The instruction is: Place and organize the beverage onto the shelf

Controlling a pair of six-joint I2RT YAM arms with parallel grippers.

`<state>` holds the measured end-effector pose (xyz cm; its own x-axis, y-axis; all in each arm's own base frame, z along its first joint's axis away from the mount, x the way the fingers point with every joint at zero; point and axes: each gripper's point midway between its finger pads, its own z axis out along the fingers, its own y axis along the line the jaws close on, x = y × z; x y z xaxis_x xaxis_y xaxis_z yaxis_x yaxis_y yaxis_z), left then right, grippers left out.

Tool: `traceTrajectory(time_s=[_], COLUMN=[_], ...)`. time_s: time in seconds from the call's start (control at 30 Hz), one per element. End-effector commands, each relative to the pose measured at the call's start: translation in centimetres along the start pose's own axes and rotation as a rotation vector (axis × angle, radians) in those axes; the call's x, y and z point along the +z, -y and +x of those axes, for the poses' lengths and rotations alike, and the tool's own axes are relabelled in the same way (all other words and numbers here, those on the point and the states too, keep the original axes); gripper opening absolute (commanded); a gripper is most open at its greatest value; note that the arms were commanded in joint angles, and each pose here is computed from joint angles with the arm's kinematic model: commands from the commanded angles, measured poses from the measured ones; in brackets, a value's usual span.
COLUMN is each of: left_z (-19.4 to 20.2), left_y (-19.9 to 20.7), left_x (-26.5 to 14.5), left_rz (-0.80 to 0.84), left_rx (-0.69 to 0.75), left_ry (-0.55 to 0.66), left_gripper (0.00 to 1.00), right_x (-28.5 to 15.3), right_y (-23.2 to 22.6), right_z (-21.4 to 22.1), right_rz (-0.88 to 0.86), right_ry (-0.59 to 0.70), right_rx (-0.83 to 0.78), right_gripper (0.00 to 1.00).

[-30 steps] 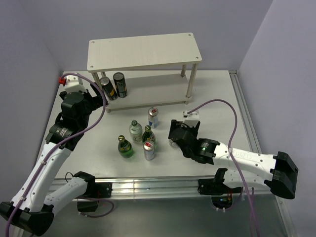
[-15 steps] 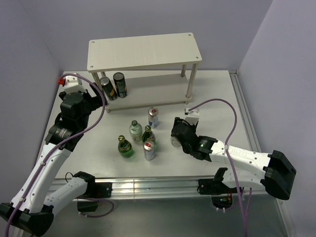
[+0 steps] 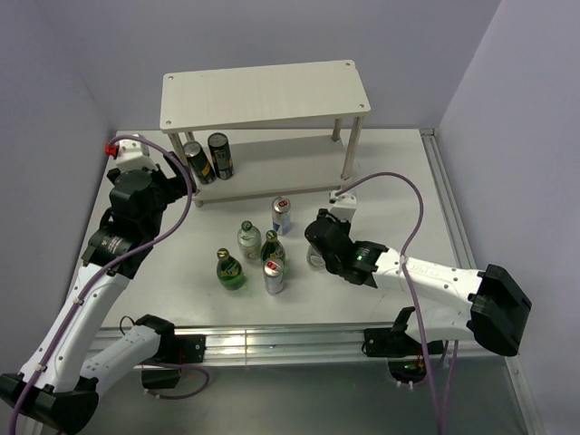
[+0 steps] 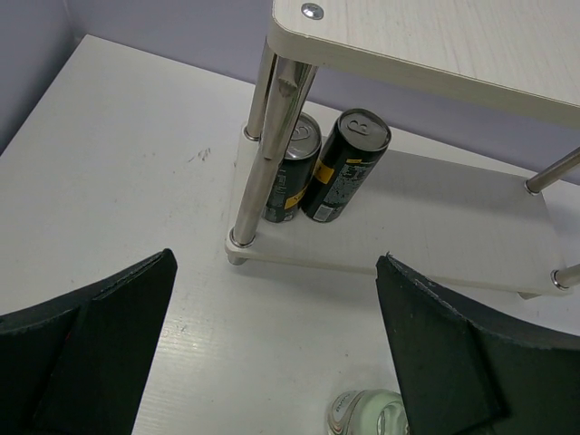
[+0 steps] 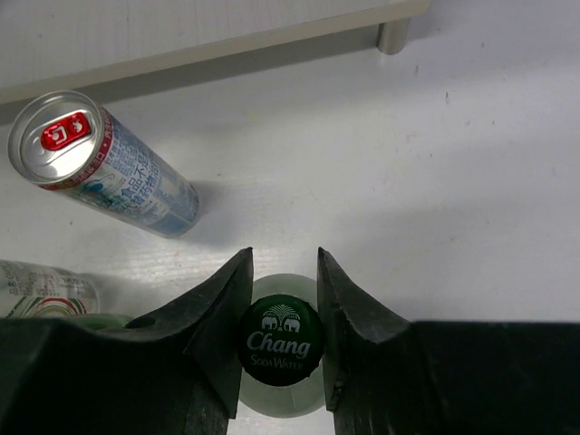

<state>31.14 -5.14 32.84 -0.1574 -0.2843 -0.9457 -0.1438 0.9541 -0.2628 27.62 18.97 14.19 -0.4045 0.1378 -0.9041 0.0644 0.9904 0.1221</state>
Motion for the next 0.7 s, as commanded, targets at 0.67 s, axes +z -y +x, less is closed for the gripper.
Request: traceTrajectory(time_s=[0.67], left_z=[-1.7], left_y=[-0.5], left_x=[-0.7], left_rz=[-0.005], left_rx=[-0.044], left_ry=[0.068], left_gripper=[0.99], right_x=[-9.1], right_y=[-3.0], right_z=[-34.1], right_rz=[-0.021], right_ry=[0.515], right_rx=[0.047], right_gripper=[0.00])
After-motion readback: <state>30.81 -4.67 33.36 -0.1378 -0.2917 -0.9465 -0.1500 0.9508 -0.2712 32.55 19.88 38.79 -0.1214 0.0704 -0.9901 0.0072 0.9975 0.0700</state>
